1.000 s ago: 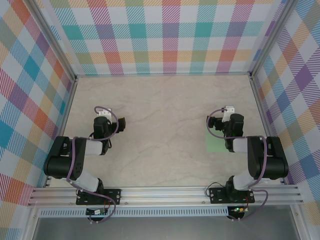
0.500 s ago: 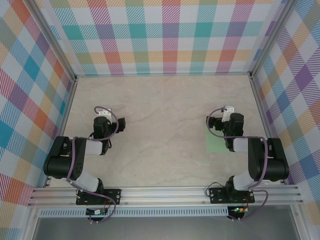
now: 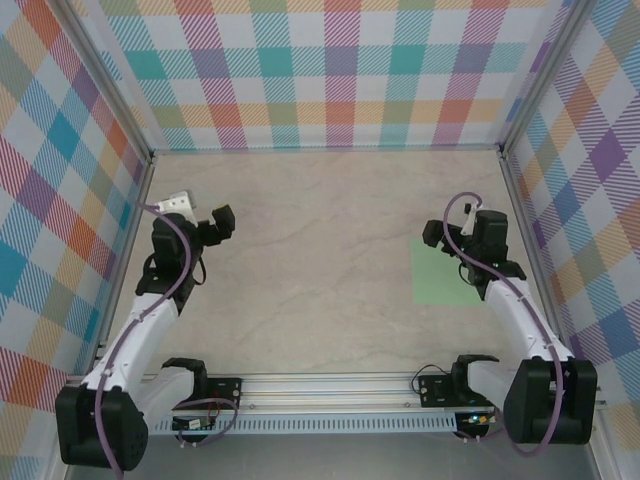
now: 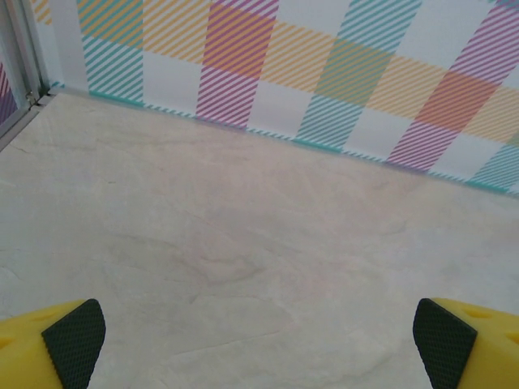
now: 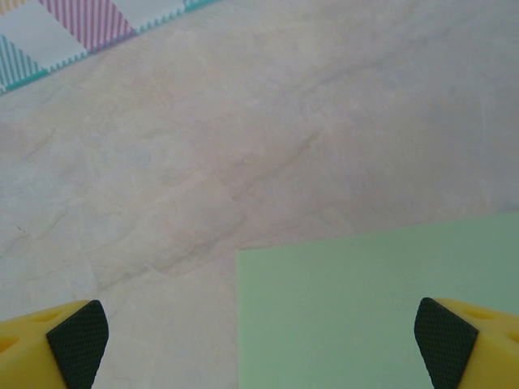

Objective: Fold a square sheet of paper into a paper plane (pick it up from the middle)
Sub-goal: Move the square sheet of paper to the center of the table.

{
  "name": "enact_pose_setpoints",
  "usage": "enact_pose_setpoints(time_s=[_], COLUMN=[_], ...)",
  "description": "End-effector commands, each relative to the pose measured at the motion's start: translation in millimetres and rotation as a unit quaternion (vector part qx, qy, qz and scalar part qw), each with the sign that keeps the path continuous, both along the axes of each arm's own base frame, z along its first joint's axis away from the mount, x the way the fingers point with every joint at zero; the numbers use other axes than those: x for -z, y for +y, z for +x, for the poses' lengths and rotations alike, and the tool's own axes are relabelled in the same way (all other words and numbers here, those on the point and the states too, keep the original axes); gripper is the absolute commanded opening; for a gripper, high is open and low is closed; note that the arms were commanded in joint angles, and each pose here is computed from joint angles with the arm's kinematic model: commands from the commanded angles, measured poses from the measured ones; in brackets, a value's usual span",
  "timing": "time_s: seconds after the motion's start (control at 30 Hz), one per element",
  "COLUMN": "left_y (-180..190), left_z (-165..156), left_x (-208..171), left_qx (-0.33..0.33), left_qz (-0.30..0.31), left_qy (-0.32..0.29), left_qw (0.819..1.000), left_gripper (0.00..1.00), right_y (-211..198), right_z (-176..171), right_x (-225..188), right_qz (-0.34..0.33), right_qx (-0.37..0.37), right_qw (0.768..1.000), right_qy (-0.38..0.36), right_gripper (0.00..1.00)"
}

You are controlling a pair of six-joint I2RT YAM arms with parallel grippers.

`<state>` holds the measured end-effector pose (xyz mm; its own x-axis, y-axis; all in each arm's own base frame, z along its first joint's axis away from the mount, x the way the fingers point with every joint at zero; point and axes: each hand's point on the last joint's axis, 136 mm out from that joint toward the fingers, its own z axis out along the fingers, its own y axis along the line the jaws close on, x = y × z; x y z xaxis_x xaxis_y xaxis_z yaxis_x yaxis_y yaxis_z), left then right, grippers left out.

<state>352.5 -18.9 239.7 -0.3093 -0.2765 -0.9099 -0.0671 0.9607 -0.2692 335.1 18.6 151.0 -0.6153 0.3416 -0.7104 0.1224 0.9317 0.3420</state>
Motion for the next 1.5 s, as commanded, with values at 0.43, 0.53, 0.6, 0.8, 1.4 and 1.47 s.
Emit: enact_pose_setpoints(time_s=[0.43, 0.53, 0.6, 0.8, 1.4, 1.47], left_y=[-17, -31, -43, -68, -124, -131], left_z=[-89, -94, -97, -99, -103, -105], left_x=[32, 26, 23, 39, 107, 112], left_qx=[-0.004, 0.035, 0.066, 0.12, 0.161, 0.161], left_qz=[-0.164, -0.184, -0.199, -0.25, -0.264, -0.254], left_qy=[0.157, 0.149, 0.152, 0.185, 0.269, 0.279], left_qw=[0.974, 0.971, 0.966, 0.943, 0.912, 0.912], left_gripper=[1.0, 1.0, 1.0, 1.0, 1.0, 1.0], right_y=[50, 46, 44, 46, 184, 204], right_z=[-33, -29, -28, -25, -47, -45], right_x=[63, 73, 84, 113, 143, 147], right_qz=[0.158, 0.146, 0.14, 0.151, 0.127, 0.116], right_qx=[-0.046, -0.039, -0.034, -0.024, -0.08, -0.07], right_qw=[0.954, 0.951, 0.945, 0.929, 0.901, 0.901], right_qy=[0.25, 0.269, 0.293, 0.337, 0.408, 0.411], right_gripper=[1.0, 1.0, 1.0, 0.96, 0.91, 0.91])
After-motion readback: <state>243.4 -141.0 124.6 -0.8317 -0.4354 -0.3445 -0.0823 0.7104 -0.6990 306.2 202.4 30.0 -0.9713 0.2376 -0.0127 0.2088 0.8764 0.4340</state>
